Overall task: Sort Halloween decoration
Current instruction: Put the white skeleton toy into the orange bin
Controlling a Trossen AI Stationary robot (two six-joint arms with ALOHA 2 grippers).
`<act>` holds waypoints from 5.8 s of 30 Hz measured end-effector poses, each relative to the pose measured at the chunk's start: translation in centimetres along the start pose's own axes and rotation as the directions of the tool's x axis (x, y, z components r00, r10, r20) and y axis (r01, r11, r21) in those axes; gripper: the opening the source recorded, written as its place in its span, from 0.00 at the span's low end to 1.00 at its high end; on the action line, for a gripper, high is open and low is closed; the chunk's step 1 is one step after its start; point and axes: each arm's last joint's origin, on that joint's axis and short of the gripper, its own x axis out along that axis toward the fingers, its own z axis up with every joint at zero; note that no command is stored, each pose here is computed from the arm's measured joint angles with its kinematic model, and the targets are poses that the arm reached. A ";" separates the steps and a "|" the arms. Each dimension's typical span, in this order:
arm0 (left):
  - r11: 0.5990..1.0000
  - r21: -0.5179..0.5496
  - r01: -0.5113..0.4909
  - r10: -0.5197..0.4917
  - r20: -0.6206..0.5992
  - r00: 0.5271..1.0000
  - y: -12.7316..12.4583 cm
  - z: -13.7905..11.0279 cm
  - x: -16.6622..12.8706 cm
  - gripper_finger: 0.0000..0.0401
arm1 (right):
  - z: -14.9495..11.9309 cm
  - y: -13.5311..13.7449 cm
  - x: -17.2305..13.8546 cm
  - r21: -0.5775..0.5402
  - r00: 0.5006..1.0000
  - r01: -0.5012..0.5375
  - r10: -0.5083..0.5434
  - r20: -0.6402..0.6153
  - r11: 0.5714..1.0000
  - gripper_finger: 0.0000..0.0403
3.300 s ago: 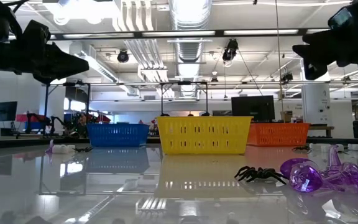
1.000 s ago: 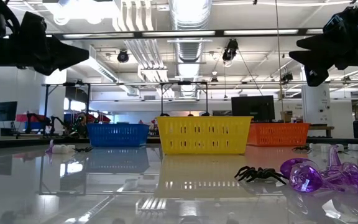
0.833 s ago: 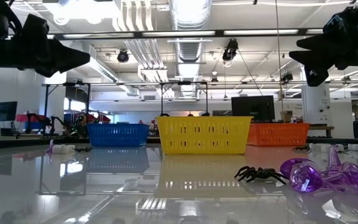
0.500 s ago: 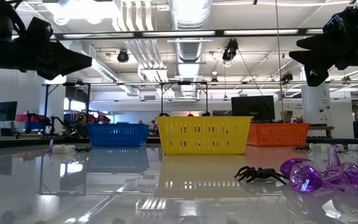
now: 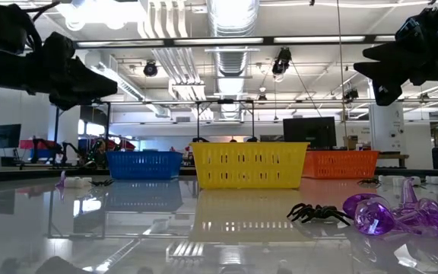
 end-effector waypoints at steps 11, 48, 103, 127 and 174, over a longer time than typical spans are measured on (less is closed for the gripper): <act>0.995 -0.099 0.007 -0.002 0.056 0.998 -0.6 3.4 0.4 0.28 | 0.0 0.0 0.0 0.000 1.000 0.000 0.000 0.000 1.000 0.34; 0.893 -0.448 -0.054 0.053 -0.014 0.998 -1.4 8.9 4.9 0.28 | 0.1 0.0 0.0 -0.008 1.000 0.020 -0.019 0.013 1.000 0.34; 0.957 -0.258 -0.132 -0.006 -0.474 0.880 -2.0 10.5 6.3 0.34 | 5.5 0.1 3.0 0.109 0.949 0.312 -0.315 0.014 0.944 0.34; 0.997 0.070 0.026 0.018 -0.563 0.826 -3.0 16.0 3.4 0.34 | 10.7 -0.1 9.3 -0.067 0.595 0.649 -0.561 -0.575 0.758 0.34; 0.980 0.189 0.068 0.091 -0.721 0.687 -2.7 14.5 1.0 0.34 | -1.0 -0.7 5.7 -0.060 0.005 0.957 -0.220 -0.975 0.285 0.44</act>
